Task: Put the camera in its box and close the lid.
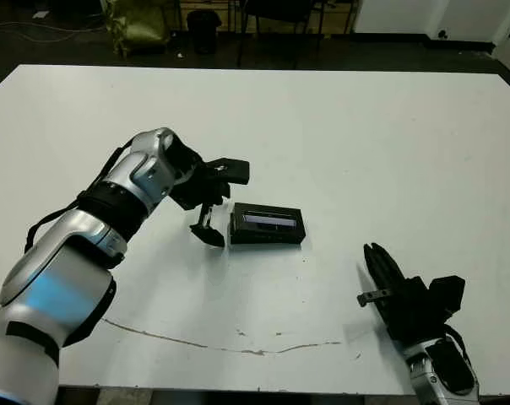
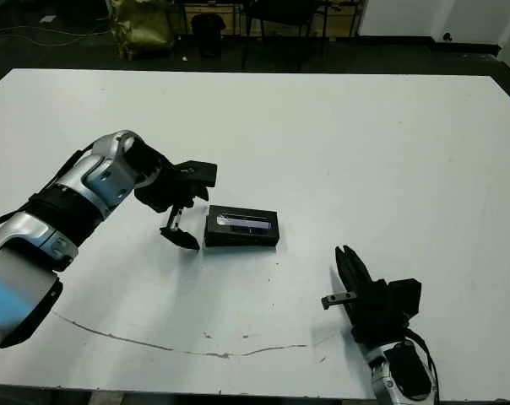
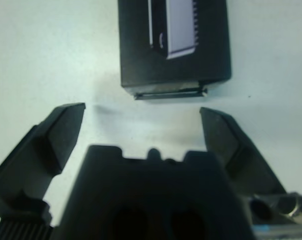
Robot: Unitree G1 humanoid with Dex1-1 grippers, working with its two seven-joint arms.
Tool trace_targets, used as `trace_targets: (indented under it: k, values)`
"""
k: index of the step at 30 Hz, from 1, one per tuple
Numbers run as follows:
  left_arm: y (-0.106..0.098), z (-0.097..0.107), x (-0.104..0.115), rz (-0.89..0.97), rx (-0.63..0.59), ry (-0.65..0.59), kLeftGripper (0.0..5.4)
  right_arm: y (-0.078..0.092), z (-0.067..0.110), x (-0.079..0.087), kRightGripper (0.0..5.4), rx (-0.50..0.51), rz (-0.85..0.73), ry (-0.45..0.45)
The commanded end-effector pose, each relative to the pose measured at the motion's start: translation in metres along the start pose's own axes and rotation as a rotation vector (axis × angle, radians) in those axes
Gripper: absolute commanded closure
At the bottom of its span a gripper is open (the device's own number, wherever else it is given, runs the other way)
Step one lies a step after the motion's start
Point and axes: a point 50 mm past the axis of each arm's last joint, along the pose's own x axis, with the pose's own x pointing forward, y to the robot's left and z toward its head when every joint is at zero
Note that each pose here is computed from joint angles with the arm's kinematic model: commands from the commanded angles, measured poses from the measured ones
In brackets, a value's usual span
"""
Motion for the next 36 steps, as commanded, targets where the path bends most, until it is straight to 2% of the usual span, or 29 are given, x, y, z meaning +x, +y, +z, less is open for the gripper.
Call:
trace_targets:
  k: [1,6,10,13,18,21,26,30,36]
  values:
    - [-0.013,-0.024,0.016,-0.058,-0.108,0.022,0.01,-0.002,-0.007,-0.005,5.40,-0.016,-0.015,0.049]
    - [-0.017,-0.034,0.013,-0.050,-0.201,-0.049,0.01,-0.002,-0.009,-0.005,5.40,0.036,-0.019,0.054]
    - [-0.022,-0.046,0.004,-0.046,-0.308,-0.206,0.01,-0.003,-0.009,-0.007,5.40,-0.002,-0.034,0.069]
    - [-0.028,-0.057,-0.004,-0.055,-0.344,-0.348,0.01,-0.004,-0.009,-0.006,5.40,0.006,-0.027,0.057]
    - [-0.037,-0.074,-0.019,-0.024,-0.321,-0.435,0.01,-0.003,-0.008,-0.006,5.40,0.025,-0.019,0.064]
    - [-0.044,-0.084,-0.032,0.034,-0.253,-0.457,0.01,-0.004,-0.011,-0.005,5.40,0.033,-0.020,0.063]
    - [-0.052,-0.101,-0.073,0.153,-0.239,-0.518,0.01,-0.005,-0.011,-0.006,5.40,0.022,-0.025,0.060]
    - [-0.065,-0.100,-0.102,0.336,-0.275,-0.605,0.01,-0.003,-0.010,-0.006,5.40,0.023,-0.023,0.065]
    - [-0.079,-0.088,-0.090,0.496,-0.293,-0.806,0.01,-0.004,-0.011,-0.004,5.40,0.040,-0.010,0.060]
